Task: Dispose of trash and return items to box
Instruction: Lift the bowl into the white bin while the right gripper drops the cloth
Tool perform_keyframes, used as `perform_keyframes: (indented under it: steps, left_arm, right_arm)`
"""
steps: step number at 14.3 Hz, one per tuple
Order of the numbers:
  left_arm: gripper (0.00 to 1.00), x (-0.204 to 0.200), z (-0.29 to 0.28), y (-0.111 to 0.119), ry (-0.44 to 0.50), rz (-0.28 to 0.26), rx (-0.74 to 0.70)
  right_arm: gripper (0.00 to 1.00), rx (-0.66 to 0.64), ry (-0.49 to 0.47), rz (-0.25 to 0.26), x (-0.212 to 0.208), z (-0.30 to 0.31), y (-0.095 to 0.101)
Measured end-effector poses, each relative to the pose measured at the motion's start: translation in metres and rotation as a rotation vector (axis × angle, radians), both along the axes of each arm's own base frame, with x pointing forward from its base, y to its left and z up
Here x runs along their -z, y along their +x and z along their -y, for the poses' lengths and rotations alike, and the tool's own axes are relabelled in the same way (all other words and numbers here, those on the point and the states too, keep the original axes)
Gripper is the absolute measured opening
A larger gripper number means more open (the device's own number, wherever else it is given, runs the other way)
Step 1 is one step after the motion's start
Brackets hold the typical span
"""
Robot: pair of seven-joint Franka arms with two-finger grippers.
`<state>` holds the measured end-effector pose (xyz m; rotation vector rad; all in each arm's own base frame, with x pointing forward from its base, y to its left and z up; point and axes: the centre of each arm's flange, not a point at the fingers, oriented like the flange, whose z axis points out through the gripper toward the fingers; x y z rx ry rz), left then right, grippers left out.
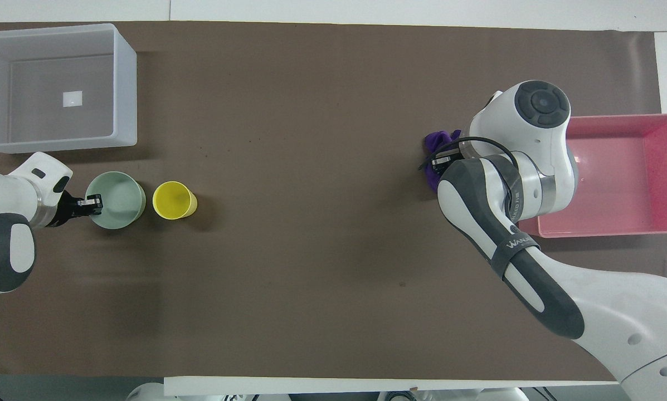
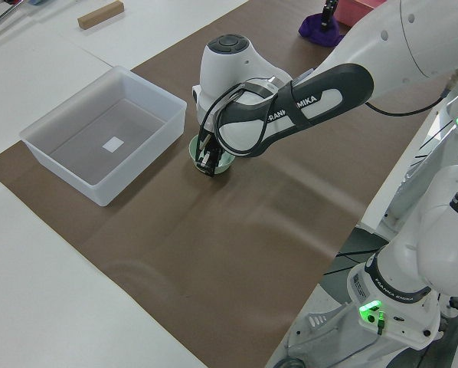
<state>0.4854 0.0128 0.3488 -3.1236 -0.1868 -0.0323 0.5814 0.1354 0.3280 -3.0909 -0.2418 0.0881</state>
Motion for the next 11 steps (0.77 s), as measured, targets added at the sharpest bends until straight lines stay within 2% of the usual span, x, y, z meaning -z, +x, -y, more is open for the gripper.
perform_keyframes:
  steps: [2,3,5,6,8,11]
  left_arm:
    - [0.03,-0.071,-0.001,0.006,0.004,-0.029,-0.009]
    - [0.03,-0.117,-0.003,0.011,-0.001,-0.020,-0.019]
    - [0.03,-0.184,-0.008,0.029,-0.041,0.065,-0.060]
    - [0.03,-0.194,-0.018,0.042,-0.064,0.108,-0.089]
    - [0.03,-0.169,-0.042,0.084,-0.087,0.152,-0.138]
    - [0.03,-0.090,-0.069,0.163,-0.099,0.171,-0.177]
  right_arm:
    - [0.08,0.010,-0.002,-0.008,-0.004,0.001,0.001]
    - [0.07,0.013,-0.004,-0.020,-0.012,0.003,0.004]
    - [0.07,0.025,-0.007,-0.044,-0.048,0.012,0.012]
    - [0.07,0.036,-0.006,-0.048,-0.075,0.019,0.016]
    - [0.07,0.056,-0.003,-0.039,-0.134,0.035,0.016]
    - [0.07,0.110,-0.005,0.010,-0.214,0.075,-0.003]
